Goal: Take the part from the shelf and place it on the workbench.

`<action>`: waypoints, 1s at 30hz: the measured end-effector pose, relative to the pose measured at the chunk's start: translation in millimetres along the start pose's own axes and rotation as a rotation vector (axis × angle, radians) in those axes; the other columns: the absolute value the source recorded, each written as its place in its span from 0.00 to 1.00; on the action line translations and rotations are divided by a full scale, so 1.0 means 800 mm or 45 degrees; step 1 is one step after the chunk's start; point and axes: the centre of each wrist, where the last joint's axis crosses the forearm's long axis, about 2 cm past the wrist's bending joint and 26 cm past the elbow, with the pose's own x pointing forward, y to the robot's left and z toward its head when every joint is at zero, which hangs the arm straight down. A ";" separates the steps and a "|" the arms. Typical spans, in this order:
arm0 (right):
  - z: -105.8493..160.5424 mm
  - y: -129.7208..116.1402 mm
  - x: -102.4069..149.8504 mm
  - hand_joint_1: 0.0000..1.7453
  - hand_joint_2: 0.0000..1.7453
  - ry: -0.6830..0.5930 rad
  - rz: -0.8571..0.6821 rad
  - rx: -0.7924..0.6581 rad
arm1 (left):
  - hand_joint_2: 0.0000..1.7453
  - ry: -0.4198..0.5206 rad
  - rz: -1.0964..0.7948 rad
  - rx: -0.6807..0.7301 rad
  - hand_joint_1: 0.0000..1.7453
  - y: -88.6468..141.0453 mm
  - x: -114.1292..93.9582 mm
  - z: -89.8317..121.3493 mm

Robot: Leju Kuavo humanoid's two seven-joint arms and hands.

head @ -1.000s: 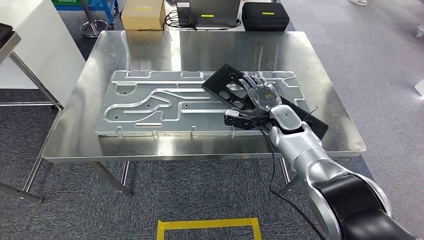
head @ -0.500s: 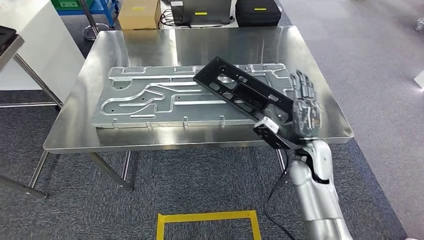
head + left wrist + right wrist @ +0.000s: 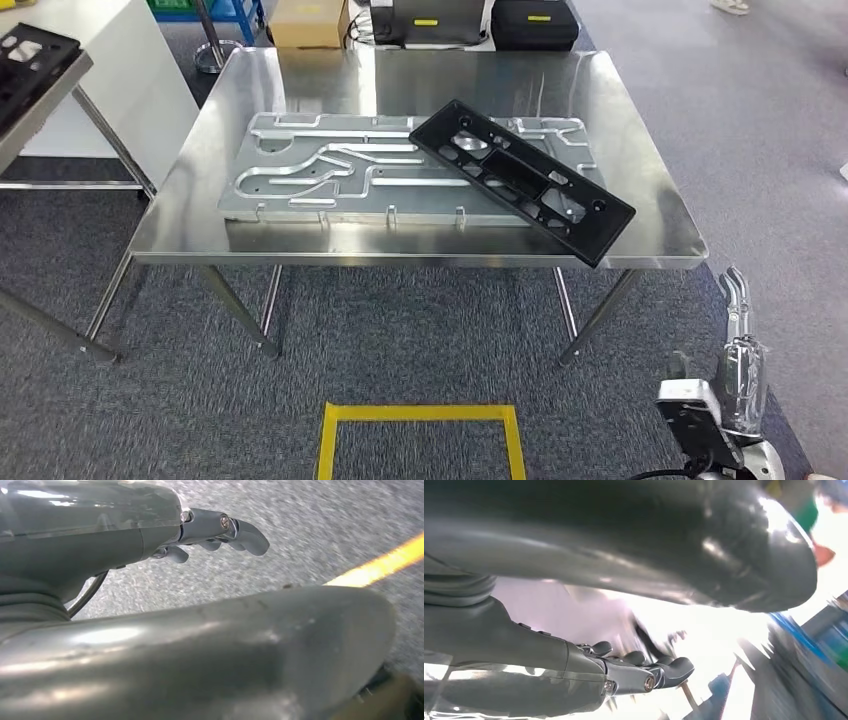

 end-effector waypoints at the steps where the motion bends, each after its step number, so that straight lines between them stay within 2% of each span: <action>1: 0.010 0.000 -0.015 0.00 0.00 0.082 -0.073 0.059 | 0.00 -0.003 -0.007 0.000 0.00 0.000 0.002 0.000; 4: 0.058 0.014 -0.077 0.00 0.00 0.419 -0.227 0.190 | 0.00 -0.010 -0.025 -0.003 0.00 0.000 0.005 -0.001; 6: 0.108 0.035 -0.115 0.00 0.00 0.679 -0.327 0.194 | 0.00 -0.010 -0.026 -0.003 0.00 0.000 0.005 0.000; 8: 0.157 0.057 -0.131 0.00 0.00 0.889 -0.406 0.163 | 0.00 -0.013 -0.021 0.001 0.00 0.000 0.007 -0.001; 11: 0.205 0.099 -0.125 0.00 0.00 1.217 -0.523 0.136 | 0.00 -0.017 -0.019 0.007 0.00 0.001 0.009 -0.001; 13: 0.238 0.125 -0.115 0.00 0.00 1.561 -0.551 0.159 | 0.00 -0.016 -0.021 0.007 0.00 0.002 0.009 -0.001; 16: 0.277 0.154 -0.093 0.00 0.00 2.164 -0.438 0.306 | 0.00 -0.002 -0.021 0.005 0.00 0.001 0.007 -0.001; 18: 0.295 0.167 -0.079 0.00 0.00 2.430 -0.380 0.405 | 0.00 0.010 -0.020 0.003 0.00 0.000 0.006 -0.001; 20: 0.307 0.177 -0.067 0.00 0.00 2.557 -0.381 0.472 | 0.00 0.017 -0.013 0.005 0.00 0.000 0.006 -0.001; 23: 0.313 0.189 -0.056 0.00 0.00 2.604 -0.431 0.530 | 0.00 0.027 -0.006 0.008 0.00 0.002 0.006 -0.001; 25: 0.313 0.195 -0.051 0.00 0.00 2.579 -0.471 0.545 | 0.00 0.039 -0.017 0.004 0.00 0.004 0.007 -0.002; 30: 0.316 0.197 -0.047 0.00 0.00 2.390 -0.494 0.511 | 0.00 0.048 -0.068 -0.023 0.00 0.004 0.008 -0.002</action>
